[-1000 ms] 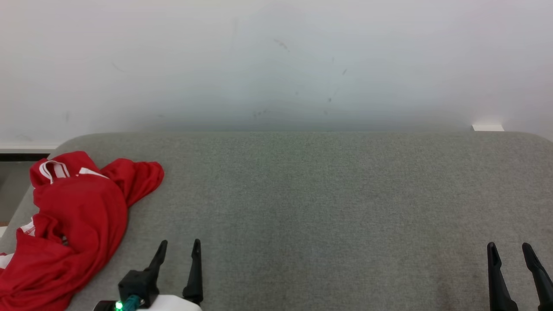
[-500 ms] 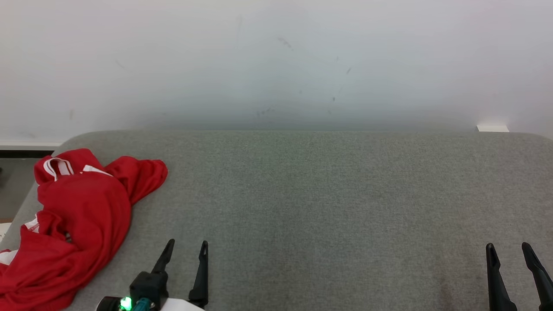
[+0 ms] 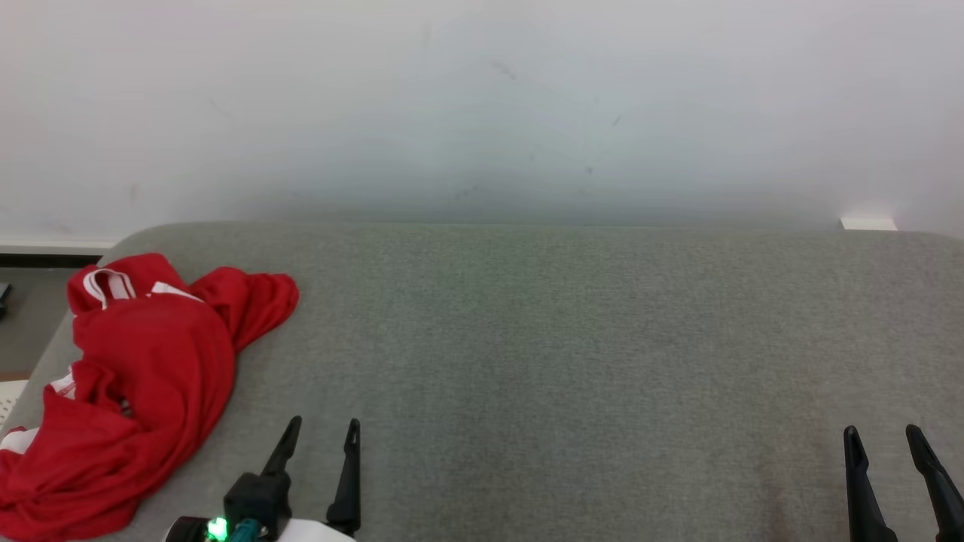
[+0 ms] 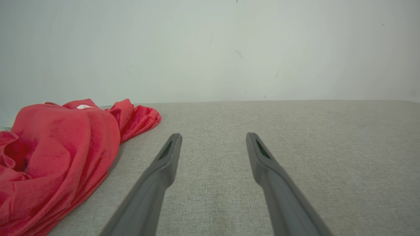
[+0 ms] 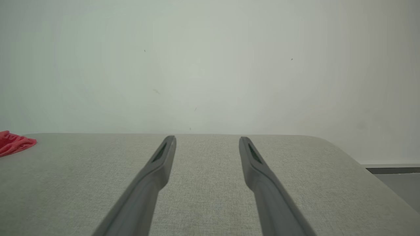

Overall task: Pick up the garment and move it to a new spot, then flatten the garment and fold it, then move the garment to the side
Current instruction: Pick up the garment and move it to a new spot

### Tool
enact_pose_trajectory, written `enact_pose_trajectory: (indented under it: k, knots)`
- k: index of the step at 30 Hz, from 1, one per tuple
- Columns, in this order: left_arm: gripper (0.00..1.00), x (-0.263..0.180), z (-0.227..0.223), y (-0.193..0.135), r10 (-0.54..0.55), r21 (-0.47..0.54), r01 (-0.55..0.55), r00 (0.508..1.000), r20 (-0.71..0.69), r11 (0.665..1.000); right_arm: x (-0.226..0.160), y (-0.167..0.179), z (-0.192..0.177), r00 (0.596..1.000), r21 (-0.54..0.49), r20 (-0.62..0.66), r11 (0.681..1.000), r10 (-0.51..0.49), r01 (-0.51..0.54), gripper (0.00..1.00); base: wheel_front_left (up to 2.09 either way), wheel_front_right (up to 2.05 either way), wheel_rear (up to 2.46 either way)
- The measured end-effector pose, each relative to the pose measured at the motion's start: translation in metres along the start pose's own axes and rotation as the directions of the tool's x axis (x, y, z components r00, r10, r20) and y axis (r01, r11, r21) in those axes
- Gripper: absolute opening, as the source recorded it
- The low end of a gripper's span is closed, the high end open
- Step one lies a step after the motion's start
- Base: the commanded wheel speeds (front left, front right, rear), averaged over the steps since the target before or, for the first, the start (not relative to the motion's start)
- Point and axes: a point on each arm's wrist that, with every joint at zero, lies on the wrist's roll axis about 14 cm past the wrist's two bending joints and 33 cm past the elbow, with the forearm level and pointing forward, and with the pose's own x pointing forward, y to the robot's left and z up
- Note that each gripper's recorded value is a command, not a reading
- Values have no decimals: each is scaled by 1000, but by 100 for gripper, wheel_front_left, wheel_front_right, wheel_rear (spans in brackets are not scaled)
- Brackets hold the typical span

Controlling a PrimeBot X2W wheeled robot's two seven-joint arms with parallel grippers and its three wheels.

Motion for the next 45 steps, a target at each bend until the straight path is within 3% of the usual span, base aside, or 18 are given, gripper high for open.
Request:
enact_pose_trajectory:
  k: [12,20,25,31,40,45]
  knots:
    - [100,-24,0,42,133,5,-133,991,-2,991,25,53,-13,986,20,-31,986,165,-165,100,0,0,0]
    - [100,-61,-1,87,299,-5,-299,954,-7,954,41,124,-29,924,50,-66,926,377,-374,100,0,0,0]
    - [100,-81,-6,103,365,-14,-366,930,-25,931,46,152,-32,888,64,-67,890,455,-451,100,0,0,0]
    - [100,-70,-2,112,382,-8,-382,924,-20,924,55,153,-43,874,60,-90,878,478,-475,100,0,0,0]
    - [100,1,2,138,389,62,-388,921,-7,920,96,129,-66,860,27,-123,868,494,-495,100,0,0,0]
    - [100,41,-17,153,395,119,-385,915,-82,915,109,108,-94,858,28,-178,874,482,-485,100,0,0,0]
